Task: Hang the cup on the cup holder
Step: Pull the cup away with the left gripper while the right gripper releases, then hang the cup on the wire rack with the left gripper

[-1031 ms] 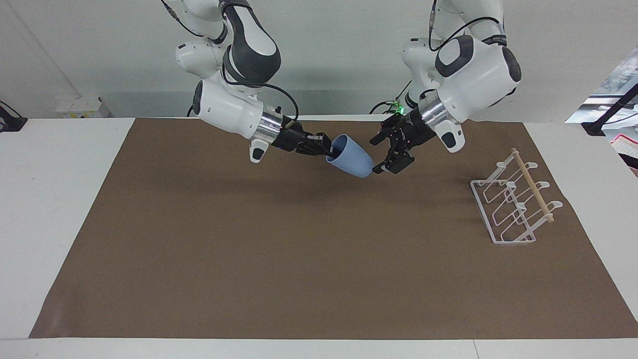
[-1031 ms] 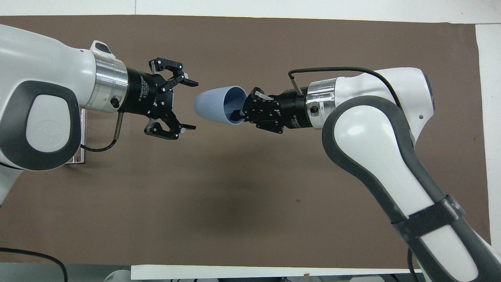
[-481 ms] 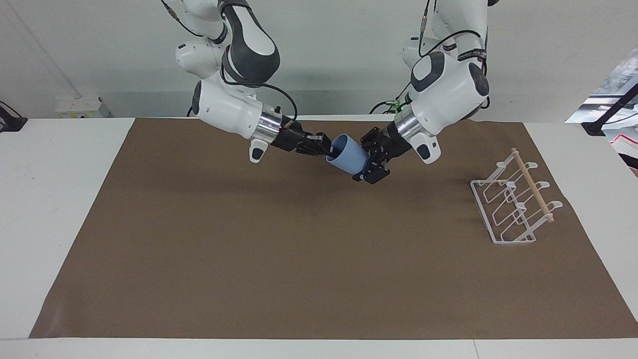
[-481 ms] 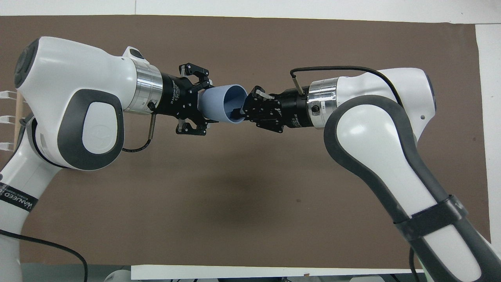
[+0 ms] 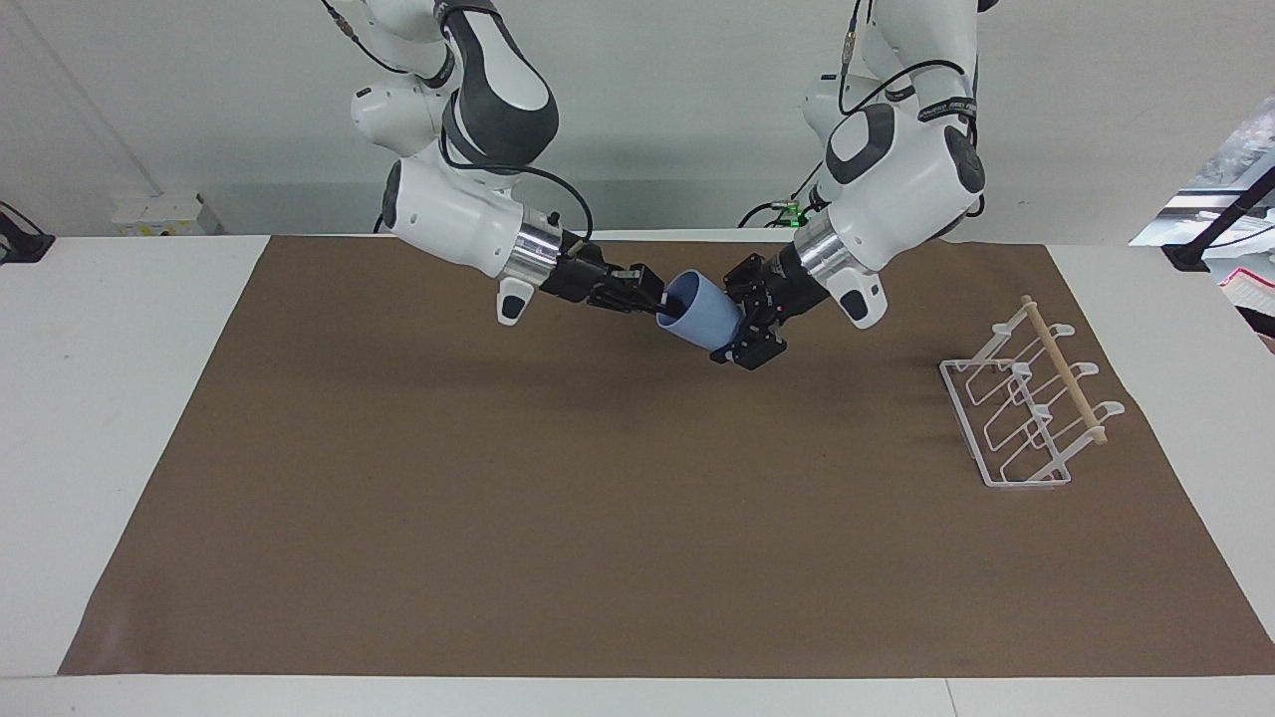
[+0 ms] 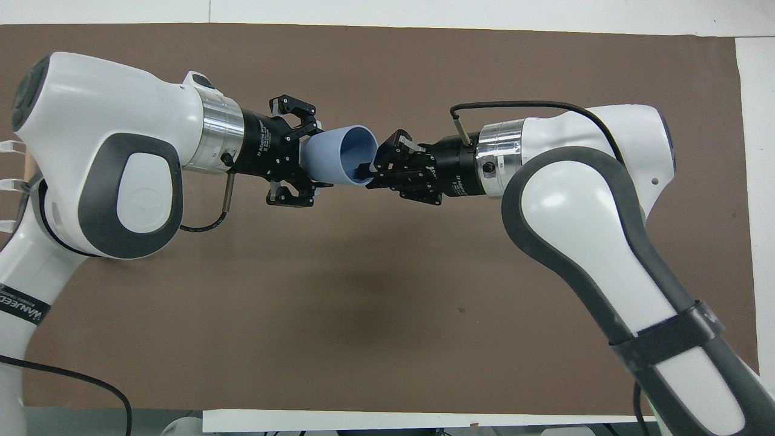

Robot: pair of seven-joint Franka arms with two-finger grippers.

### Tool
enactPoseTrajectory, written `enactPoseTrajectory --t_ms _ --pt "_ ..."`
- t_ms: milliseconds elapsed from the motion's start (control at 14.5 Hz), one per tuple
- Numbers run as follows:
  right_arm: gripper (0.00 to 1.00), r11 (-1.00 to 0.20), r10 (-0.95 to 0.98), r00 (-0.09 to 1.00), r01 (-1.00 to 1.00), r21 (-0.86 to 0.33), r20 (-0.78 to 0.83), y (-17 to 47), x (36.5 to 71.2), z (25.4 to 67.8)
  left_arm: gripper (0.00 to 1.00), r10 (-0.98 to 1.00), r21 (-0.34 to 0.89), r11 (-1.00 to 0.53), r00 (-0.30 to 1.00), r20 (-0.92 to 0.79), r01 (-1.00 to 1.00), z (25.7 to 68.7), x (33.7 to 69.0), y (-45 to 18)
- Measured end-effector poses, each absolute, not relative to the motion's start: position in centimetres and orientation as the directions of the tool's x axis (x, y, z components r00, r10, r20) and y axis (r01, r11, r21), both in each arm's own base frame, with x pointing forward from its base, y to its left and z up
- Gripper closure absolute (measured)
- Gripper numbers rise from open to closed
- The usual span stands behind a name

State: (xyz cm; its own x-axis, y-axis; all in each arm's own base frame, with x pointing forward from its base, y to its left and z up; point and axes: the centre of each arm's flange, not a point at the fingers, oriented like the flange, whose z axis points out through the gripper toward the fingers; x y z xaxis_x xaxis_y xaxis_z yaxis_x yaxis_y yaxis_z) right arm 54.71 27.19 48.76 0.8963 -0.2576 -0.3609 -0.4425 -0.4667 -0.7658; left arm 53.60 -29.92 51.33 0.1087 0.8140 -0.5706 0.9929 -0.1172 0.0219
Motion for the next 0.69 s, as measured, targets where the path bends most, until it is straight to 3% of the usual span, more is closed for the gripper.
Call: enactPoseTrajectory --t_ms 138,412,688 --pt "0.43 -0.500 -0.278 0.906 -0.421 -0.757 -0.320 25.4 55.6 48.9 0.30 0.886 0.007 -0.139 0.128 -0.446 0.990 51.6 55.0 -25.9" --pt "0.03 -0.791 -0.268 0.963 -0.239 -0.563 -0.032 17.1 57.3 52.1 0.30 0.973 0.001 -0.224 0.224 -0.053 0.975 50.7 56.1 -21.6" --pt "0.00 -0.928 -0.237 0.971 -0.220 -0.300 0.021 7.6 56.3 54.9 0.30 0.830 -0.106 -0.284 0.299 0.471 0.953 48.7 56.6 -18.2"
